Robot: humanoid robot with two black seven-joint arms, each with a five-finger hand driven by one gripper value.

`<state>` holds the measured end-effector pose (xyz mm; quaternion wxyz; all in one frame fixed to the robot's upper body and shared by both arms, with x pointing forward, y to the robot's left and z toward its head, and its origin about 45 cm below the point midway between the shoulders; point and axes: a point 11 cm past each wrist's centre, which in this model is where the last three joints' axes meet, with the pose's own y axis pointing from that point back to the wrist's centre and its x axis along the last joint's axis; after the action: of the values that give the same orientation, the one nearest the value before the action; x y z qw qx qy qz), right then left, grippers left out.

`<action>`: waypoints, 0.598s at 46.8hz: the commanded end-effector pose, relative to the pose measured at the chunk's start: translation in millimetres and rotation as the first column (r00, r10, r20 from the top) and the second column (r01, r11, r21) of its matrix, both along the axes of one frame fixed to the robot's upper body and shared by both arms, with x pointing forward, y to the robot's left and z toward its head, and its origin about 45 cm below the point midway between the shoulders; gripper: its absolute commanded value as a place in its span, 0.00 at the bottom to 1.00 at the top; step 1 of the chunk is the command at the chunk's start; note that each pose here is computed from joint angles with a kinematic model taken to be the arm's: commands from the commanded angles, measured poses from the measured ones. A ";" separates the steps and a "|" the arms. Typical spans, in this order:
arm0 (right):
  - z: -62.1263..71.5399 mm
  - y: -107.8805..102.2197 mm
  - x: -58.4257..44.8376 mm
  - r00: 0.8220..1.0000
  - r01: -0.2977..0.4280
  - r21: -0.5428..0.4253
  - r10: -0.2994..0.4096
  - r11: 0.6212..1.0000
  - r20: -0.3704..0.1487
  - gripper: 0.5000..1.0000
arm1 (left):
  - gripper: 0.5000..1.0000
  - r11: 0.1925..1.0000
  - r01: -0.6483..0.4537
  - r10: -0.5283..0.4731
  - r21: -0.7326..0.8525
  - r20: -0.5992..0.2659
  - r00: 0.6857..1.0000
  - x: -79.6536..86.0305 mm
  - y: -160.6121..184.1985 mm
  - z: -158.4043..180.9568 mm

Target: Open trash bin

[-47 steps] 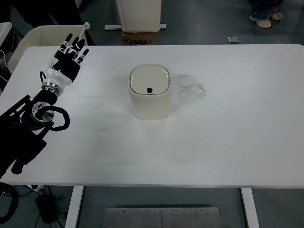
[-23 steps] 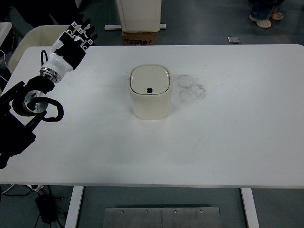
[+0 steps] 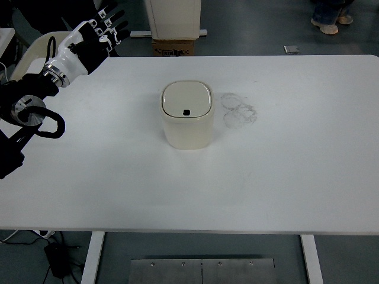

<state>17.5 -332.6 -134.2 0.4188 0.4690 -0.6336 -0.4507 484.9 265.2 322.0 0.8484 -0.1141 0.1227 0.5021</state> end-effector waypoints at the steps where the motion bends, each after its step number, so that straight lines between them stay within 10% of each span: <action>1: 0.0 0.0 0.1 1.000 0.000 0.000 0.000 1.000 0.000 0.99 | 1.00 0.998 0.037 -0.038 0.049 0.012 0.999 0.5 -9.0 8.8; 28: 0.0 0.0 0.1 1.000 0.000 0.000 0.000 1.000 0.000 0.99 | 1.00 0.857 0.222 -0.312 0.466 0.126 0.942 -15.1 -52.4 52.7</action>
<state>17.5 -332.7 -134.2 0.4189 0.4689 -0.6336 -0.4507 472.6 217.6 370.9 0.9173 0.0361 -0.0442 0.3940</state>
